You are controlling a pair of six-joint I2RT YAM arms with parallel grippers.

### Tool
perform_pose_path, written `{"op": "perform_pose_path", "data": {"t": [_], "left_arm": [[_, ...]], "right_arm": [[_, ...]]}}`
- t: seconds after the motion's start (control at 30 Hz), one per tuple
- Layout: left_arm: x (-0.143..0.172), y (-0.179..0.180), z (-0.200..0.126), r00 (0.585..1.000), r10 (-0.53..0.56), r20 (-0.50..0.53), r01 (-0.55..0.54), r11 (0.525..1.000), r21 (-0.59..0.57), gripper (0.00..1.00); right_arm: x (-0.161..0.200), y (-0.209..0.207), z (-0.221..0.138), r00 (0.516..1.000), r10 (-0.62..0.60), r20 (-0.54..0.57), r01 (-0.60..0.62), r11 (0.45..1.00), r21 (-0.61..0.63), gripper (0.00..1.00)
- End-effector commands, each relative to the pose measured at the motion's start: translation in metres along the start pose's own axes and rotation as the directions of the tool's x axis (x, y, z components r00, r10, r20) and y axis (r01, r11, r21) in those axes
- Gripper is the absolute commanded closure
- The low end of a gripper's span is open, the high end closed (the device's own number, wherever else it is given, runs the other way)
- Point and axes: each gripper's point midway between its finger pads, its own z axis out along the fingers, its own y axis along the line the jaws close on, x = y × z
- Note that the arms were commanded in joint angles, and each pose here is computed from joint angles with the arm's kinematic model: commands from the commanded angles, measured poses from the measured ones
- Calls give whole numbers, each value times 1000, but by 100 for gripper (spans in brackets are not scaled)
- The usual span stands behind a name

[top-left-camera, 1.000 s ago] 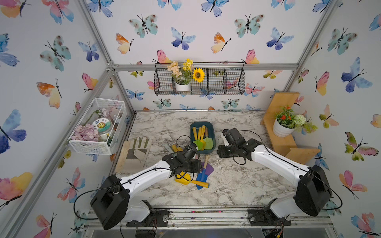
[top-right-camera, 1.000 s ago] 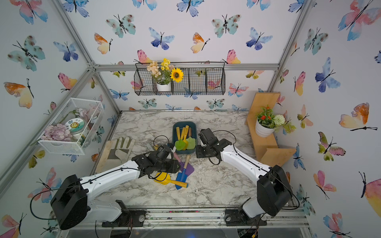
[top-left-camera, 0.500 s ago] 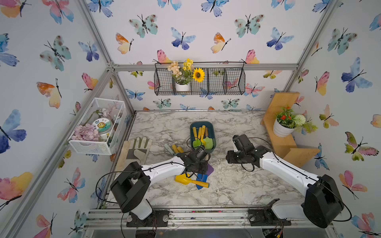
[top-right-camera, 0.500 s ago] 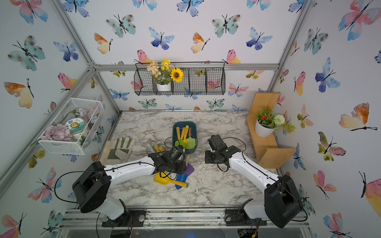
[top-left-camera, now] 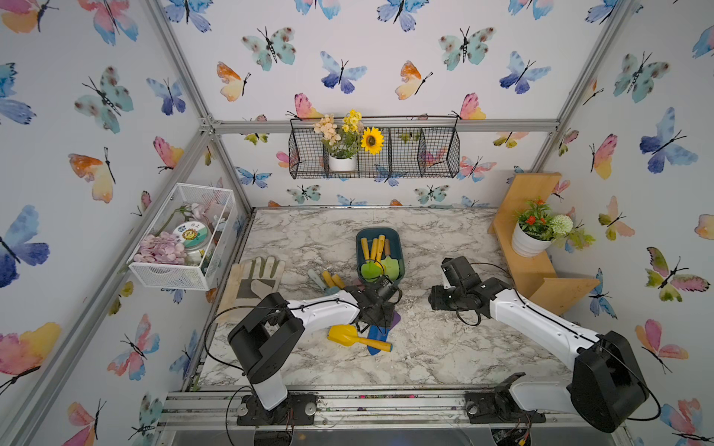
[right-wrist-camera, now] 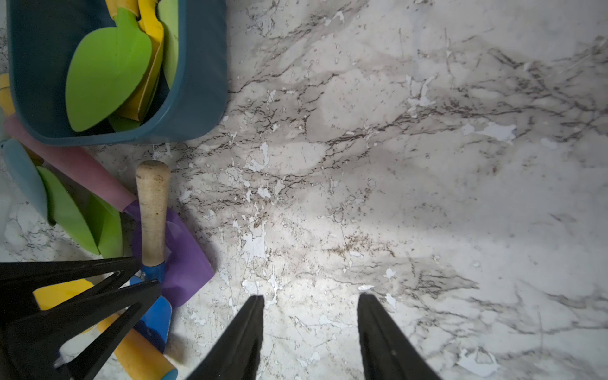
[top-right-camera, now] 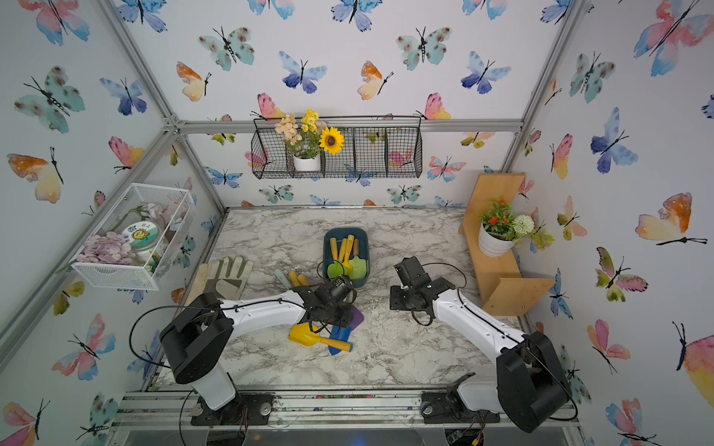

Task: Put the shovel into the storage box
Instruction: Pick up the shovel from the center of the board.

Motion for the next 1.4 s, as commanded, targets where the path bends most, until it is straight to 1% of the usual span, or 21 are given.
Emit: {"op": "perform_pose_path", "data": {"t": [0.0, 0.17, 0.6, 0.83, 1.07, 1.3, 1.37], "left_arm": [[-5, 3, 5, 1000, 6, 18, -6, 999, -39, 60], [-4, 6, 11, 1000, 7, 14, -6, 998, -61, 62], [-4, 7, 23, 1000, 12, 3, -12, 997, -74, 68], [-11, 2, 21, 1000, 13, 13, -12, 998, -62, 75], [-22, -10, 10, 999, 12, 35, -11, 1000, -27, 87], [-41, -26, 0, 997, 11, 70, -12, 1000, 16, 94], [-46, -30, -3, 997, 11, 81, -13, 1000, 26, 94]], "right_arm": [[0, -5, 1, 1000, 15, 17, -15, 1000, 8, 49], [3, -4, 4, 1000, 22, 5, -22, 1000, 2, 49], [6, -3, 8, 1000, 28, -11, -28, 1000, -9, 49], [9, -4, 9, 999, 37, -16, -37, 999, -11, 49], [8, -4, 7, 999, 43, -6, -43, 999, -12, 49], [9, -5, 6, 998, 57, -3, -57, 998, -14, 50], [9, -5, 4, 998, 58, 3, -58, 998, -14, 50]]}}
